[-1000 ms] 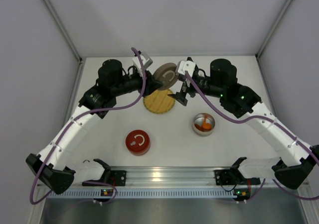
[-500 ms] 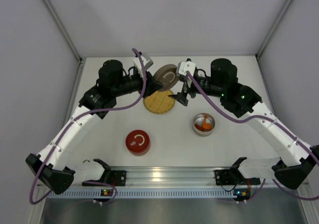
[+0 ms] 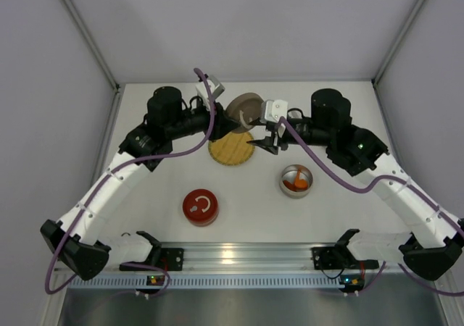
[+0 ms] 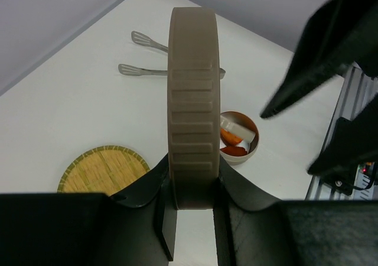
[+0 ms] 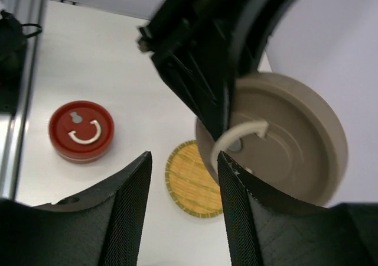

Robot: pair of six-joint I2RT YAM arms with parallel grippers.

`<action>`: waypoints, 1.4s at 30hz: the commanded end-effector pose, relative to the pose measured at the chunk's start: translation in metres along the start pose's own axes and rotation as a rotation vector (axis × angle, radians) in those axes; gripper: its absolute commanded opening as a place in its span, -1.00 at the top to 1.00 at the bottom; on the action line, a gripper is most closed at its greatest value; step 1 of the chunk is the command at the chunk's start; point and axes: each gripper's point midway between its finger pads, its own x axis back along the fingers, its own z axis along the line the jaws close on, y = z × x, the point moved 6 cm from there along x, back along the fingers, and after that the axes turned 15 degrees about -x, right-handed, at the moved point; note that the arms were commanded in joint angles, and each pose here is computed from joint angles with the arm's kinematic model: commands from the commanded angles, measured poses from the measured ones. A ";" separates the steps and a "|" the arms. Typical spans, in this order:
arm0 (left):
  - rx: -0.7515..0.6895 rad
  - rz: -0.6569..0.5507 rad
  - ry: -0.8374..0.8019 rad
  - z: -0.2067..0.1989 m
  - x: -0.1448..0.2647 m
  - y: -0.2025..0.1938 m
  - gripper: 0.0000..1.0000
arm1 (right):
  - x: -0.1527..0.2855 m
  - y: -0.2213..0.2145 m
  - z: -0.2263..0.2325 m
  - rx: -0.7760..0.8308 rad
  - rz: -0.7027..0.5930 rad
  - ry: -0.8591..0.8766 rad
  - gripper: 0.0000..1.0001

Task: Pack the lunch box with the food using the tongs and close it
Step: Pick up the box lid from the center of the board.

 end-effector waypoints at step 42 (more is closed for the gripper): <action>0.539 -0.251 -0.192 0.006 -0.009 0.040 1.00 | 0.015 0.055 -0.029 0.158 -0.212 -0.238 -0.33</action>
